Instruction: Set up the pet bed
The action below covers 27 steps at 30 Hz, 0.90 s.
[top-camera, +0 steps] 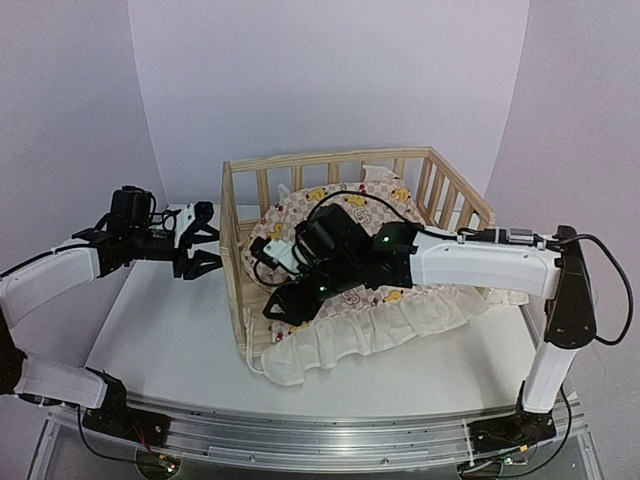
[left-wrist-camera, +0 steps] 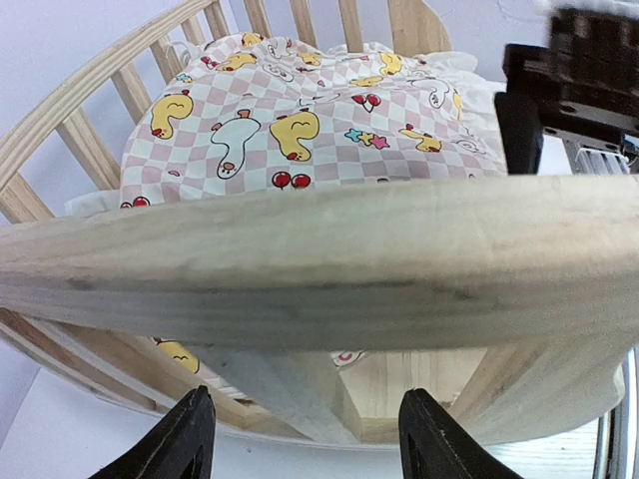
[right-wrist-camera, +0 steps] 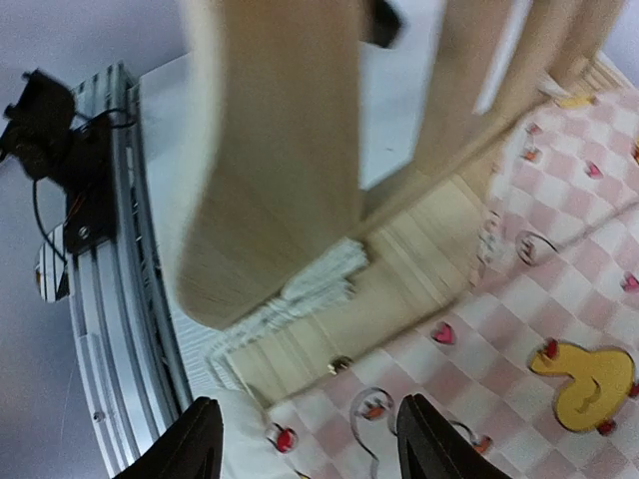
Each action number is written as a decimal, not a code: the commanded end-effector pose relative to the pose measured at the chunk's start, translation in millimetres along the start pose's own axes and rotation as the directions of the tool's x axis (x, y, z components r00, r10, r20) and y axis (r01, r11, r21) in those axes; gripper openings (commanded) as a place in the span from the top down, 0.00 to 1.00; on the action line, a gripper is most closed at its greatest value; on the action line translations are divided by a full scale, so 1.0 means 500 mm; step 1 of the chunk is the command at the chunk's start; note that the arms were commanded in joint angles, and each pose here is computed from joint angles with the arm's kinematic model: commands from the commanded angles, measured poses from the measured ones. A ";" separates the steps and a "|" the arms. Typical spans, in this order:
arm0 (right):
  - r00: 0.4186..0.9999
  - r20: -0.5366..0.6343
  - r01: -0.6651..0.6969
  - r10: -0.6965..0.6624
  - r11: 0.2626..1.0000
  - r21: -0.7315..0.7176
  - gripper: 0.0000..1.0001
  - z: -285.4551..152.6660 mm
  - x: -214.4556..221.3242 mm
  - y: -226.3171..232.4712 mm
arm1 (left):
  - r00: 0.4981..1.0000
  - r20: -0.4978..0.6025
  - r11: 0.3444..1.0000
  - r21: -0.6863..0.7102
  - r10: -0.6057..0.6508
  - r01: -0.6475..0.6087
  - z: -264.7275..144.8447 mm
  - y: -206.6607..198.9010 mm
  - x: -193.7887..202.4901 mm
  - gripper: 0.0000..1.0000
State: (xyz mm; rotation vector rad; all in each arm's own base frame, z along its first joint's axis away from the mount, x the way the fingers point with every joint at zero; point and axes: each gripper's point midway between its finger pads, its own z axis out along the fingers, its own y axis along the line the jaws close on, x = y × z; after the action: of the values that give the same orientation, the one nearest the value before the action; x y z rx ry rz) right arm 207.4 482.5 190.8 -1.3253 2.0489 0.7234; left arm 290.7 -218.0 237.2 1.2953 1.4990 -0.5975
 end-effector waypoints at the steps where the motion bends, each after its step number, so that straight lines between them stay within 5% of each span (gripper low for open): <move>1: 0.990 0.071 0.128 -0.124 0.990 -0.059 0.45 -0.001 -0.031 0.060 | 0.999 -0.010 0.998 -0.051 -0.042 0.042 -0.022 0.004 -0.004 0.36; 14: 0.986 0.134 -0.094 0.101 0.994 -0.058 0.66 0.072 0.024 0.110 | 0.990 0.013 0.966 -0.217 -0.143 0.142 -0.078 0.017 0.003 0.35; 21: 0.989 0.149 0.002 -0.020 0.993 0.118 0.62 0.102 0.071 0.140 | 0.987 0.048 0.941 -0.298 -0.152 0.160 -0.105 0.029 -0.015 0.34; 27: 0.984 0.180 -0.047 0.019 0.987 0.151 0.63 0.085 0.101 0.163 | 0.979 0.098 0.907 -0.369 -0.178 0.202 -0.135 0.037 -0.033 0.30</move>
State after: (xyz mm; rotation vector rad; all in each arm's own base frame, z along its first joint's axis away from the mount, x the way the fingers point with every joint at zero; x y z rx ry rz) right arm 117.4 512.8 118.6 -1.2431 1.9720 0.6626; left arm 279.1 -171.1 260.5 0.9365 1.6443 -0.4708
